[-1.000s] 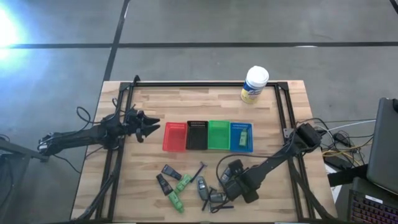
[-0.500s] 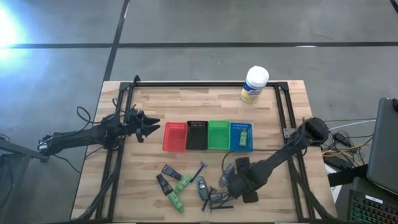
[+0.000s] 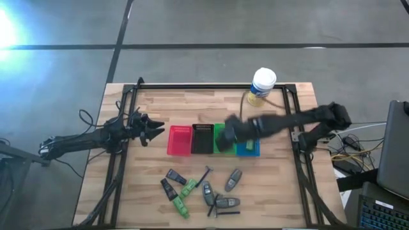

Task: Pick & Place Travel size toiletries
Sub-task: Put the gray deodorant into the green basket

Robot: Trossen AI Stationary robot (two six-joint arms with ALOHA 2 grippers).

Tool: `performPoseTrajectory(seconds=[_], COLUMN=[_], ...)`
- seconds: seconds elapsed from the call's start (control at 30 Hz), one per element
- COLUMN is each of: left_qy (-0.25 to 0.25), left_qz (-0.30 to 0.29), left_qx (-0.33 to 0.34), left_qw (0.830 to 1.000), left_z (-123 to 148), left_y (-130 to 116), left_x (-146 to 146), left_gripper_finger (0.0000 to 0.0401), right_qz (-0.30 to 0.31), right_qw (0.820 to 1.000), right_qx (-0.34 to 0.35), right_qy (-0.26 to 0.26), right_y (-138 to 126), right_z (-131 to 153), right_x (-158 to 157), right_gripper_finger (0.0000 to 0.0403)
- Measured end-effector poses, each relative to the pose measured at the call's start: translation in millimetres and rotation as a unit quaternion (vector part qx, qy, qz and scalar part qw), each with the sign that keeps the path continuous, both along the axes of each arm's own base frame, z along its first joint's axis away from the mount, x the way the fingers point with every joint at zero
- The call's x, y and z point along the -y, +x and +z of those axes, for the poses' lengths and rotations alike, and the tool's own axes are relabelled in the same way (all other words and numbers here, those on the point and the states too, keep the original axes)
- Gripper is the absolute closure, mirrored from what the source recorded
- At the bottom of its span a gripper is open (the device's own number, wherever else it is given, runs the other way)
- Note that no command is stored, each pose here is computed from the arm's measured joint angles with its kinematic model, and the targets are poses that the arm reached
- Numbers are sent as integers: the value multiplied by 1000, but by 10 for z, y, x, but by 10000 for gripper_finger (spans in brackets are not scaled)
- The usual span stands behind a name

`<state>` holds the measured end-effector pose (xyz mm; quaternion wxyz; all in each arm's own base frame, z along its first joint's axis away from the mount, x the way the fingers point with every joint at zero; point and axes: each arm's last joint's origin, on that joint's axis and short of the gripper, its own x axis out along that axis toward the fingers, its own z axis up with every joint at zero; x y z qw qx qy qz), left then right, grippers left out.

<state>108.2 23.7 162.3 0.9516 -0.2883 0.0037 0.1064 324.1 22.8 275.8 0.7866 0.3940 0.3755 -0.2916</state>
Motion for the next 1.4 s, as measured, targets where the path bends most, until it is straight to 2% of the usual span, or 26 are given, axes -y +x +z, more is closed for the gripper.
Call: performPoseTrajectory(seconds=[0.13,0.37,0.57,0.67,0.73,0.83,0.9,0.93,0.97,1.03,1.17,1.23,1.3,1.4], left_qy=[0,0,-1,-1,-1,-1,-1,-1,-1,0,0,0,-1,-1], left_qz=[0,0,0,0,0,0,0,0,0,0,0,0,0,0], left_qx=[0,-2,-3,-3,-3,-3,-3,-3,-3,-3,-3,-3,-3,-3], left_qw=[1000,1000,1000,1000,1000,1000,1000,1000,1000,1000,1000,1000,1000,1000], left_z=[0,-4,-6,-6,-6,-6,-5,-5,-5,-5,-5,-5,-6,-6], left_y=[0,0,-1,-1,-1,0,0,0,0,0,0,0,0,0], left_x=[0,-1,-1,-1,-1,0,0,0,0,0,0,0,0,0], left_gripper_finger=[172,172,172,172,172,172,172,172,172,172,172,172,172,172], right_qz=[-46,-102,-158,-163,-139,-68,-2,50,121,259,452,515,552,568], right_qw=[997,989,982,980,984,993,995,993,987,957,872,831,800,774], right_qx=[-19,-62,-63,-63,-72,-85,-100,-104,-106,-118,-136,-141,-154,-179], right_qy=[52,93,88,91,83,44,10,-10,-29,-62,-129,-157,-179,-214], right_y=[118,254,275,273,238,145,41,4,-25,-111,-290,-351,-400,-453], right_z=[-248,-719,-799,-798,-758,-590,-475,-435,-404,-388,-431,-473,-511,-544], right_x=[369,435,455,456,425,247,55,-53,-178,-461,-963,-1132,-1222,-1269], right_gripper_finger=[195,187,140,118,105,91,84,81,79,77,85,92,97,102])
